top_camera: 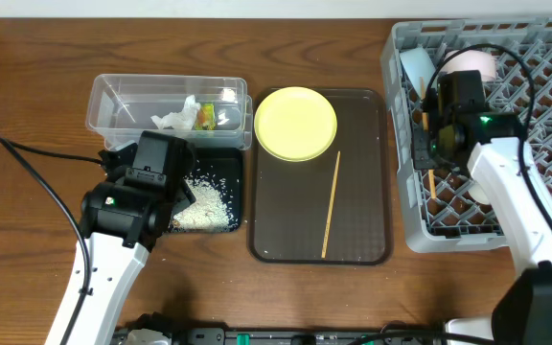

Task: Sort waste into correct bins and load items into the dishwasher rack
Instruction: 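Grasp one wooden chopstick with the right gripper and place it in the rack, then grasp the second chopstick with the right gripper and place it in the rack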

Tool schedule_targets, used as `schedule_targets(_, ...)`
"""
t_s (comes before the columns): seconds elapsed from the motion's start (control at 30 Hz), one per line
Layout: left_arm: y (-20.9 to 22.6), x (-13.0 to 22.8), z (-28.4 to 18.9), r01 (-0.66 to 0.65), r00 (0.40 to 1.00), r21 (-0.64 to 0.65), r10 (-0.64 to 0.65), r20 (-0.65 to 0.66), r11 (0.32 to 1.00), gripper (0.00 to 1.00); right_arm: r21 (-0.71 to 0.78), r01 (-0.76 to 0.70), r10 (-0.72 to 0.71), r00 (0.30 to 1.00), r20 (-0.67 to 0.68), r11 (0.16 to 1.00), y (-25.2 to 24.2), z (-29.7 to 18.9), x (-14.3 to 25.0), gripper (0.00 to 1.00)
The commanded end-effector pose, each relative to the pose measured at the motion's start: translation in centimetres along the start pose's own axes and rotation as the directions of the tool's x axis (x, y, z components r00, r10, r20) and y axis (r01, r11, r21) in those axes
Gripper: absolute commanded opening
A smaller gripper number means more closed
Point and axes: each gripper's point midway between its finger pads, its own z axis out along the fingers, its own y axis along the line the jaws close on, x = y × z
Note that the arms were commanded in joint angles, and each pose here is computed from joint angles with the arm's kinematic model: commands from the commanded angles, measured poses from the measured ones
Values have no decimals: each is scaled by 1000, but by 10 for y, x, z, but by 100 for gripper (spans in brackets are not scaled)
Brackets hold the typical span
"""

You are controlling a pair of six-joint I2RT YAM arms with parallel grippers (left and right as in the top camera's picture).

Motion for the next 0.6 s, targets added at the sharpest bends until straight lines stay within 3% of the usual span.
schedule_targets(0.0, 2, -2, 0, 16, 1000, -11, -16, 4, 1000, 81, 3, 16, -16, 1000, -6, 1000, -2, 5, 0, 18)
schedule_targets(0.2, 2, -2, 0, 16, 1000, -11, -16, 4, 1000, 81, -37, -48, 53, 989, 141, 998, 2, -25, -29, 29)
schedule_targets(0.33, 2, -2, 0, 17, 1000, -10, -17, 4, 1000, 81, -248, 6, 55, 969, 241, 969, 46, -55, -46, 28)
schedule_targets(0.57, 1, -3, 0, 18, 1000, -8, -18, 7, 1000, 81, -334, 116, -61, 983, 171, 936, 119, -43, -18, 30)
